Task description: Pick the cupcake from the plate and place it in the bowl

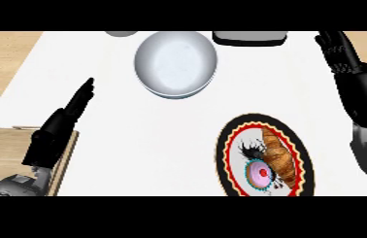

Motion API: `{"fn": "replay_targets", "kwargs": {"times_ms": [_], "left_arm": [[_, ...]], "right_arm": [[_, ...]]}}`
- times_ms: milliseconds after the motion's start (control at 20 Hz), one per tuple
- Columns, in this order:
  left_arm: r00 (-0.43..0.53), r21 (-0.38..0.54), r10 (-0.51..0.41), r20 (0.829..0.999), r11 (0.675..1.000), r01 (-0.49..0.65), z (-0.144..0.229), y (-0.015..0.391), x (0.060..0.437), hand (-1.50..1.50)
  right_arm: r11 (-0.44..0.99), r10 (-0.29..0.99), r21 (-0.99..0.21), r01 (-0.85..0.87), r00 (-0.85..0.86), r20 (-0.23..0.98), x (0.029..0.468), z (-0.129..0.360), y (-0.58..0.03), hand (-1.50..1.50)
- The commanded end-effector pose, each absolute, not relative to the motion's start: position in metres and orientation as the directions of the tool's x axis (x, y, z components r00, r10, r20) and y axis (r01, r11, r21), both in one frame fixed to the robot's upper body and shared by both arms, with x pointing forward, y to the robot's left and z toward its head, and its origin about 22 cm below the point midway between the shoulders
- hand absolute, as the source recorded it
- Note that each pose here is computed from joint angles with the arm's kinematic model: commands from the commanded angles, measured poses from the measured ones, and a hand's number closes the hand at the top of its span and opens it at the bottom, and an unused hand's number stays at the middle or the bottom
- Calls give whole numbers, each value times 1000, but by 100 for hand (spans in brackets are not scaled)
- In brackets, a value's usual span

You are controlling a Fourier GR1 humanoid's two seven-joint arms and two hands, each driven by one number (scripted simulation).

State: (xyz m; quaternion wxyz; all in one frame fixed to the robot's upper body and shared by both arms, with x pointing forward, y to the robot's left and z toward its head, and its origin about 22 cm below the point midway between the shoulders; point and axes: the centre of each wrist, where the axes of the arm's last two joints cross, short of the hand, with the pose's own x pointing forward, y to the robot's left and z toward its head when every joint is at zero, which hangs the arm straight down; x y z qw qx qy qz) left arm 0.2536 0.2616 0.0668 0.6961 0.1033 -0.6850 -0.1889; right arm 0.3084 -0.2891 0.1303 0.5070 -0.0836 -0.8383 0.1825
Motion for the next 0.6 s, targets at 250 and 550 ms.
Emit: {"fn": "replay_targets", "kwargs": {"times_ms": [250, 550], "left_arm": [[-222, 205, -225, 949, 972, -111, 105, 274, 281, 0], [-189, 125, -171, 967, 965, -229, 92, 321, 281, 0]], "right_arm": [[575, -265, -66, -816, -262, 928, 250, 97, -128, -150], [826, 24, -365, -429, -620, 785, 171, 95, -140, -150]]}}
